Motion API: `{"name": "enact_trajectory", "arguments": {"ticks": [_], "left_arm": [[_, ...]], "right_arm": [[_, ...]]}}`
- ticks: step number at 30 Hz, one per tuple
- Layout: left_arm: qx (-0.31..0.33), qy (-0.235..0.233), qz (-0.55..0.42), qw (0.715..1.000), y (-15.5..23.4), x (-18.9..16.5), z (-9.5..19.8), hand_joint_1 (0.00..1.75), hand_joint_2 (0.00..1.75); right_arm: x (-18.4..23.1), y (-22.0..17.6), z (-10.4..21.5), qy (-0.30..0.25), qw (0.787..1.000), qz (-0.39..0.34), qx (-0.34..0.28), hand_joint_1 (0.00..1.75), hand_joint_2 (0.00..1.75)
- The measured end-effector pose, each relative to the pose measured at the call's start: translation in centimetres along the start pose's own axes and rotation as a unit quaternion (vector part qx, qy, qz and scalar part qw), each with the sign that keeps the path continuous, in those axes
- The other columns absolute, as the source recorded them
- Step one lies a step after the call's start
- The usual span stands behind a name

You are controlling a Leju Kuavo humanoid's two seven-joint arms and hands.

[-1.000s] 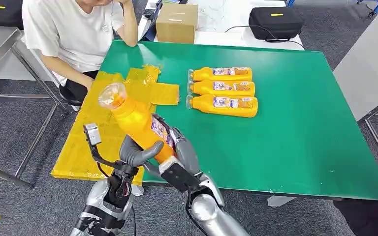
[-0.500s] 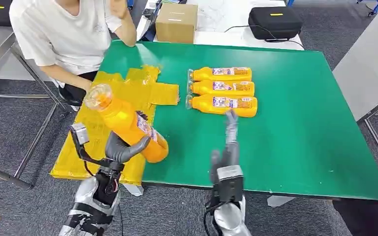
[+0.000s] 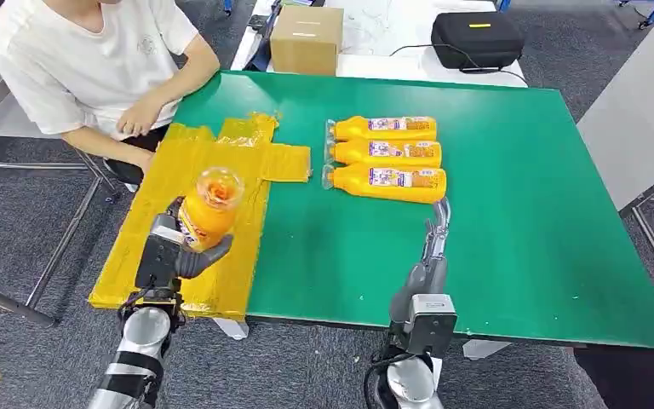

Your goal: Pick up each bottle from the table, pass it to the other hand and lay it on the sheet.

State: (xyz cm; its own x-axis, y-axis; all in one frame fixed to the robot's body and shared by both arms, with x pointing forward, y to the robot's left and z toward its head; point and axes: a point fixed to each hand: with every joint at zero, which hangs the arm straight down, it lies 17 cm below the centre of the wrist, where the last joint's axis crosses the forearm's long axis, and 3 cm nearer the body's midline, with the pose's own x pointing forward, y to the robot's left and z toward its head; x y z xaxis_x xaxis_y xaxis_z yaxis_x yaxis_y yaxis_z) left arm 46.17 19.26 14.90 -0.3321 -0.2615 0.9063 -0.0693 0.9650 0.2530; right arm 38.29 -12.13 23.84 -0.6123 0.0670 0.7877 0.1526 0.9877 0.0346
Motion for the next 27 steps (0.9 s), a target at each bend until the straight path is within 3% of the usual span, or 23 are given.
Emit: {"name": "enact_trajectory", "arguments": {"ticks": [9, 13, 20, 21, 22, 23, 27], "left_arm": [[-0.062, -0.009, -0.238, 0.969, -0.3, -4.3, 0.2, 1.75, 1.75], [-0.106, -0.020, -0.379, 0.919, -0.1, -7.1, -0.1, 1.75, 1.75], [-0.240, 0.075, -0.420, 0.872, -1.4, -13.8, -0.7, 1.75, 1.75], [-0.251, 0.086, -0.418, 0.869, -1.3, -14.2, -1.0, 1.66, 1.75], [-0.258, 0.093, -0.416, 0.867, -1.2, -14.5, -1.3, 1.41, 1.75], [-0.266, 0.104, -0.412, 0.865, -1.1, -15.0, -1.3, 0.52, 1.75], [-0.303, 0.146, -0.374, 0.864, -1.0, -16.1, -1.2, 0.52, 1.75]], "right_arm": [[0.6, 0.5, 0.0, -0.001, 1.000, -0.020, 0.004, 0.00, 0.00], [0.9, 1.3, -0.1, 0.000, 0.999, -0.040, 0.015, 0.00, 0.00], [1.5, 3.4, -0.8, 0.000, 0.996, -0.085, 0.042, 0.00, 0.00], [1.5, 3.7, -0.9, 0.002, 0.995, -0.088, 0.047, 0.00, 0.00], [1.5, 3.9, -1.0, 0.002, 0.995, -0.091, 0.050, 0.00, 0.00], [1.5, 4.1, -1.1, 0.002, 0.994, -0.094, 0.053, 0.00, 0.00], [1.3, 4.5, -1.2, 0.009, 0.993, -0.108, 0.054, 0.00, 0.00]]}}
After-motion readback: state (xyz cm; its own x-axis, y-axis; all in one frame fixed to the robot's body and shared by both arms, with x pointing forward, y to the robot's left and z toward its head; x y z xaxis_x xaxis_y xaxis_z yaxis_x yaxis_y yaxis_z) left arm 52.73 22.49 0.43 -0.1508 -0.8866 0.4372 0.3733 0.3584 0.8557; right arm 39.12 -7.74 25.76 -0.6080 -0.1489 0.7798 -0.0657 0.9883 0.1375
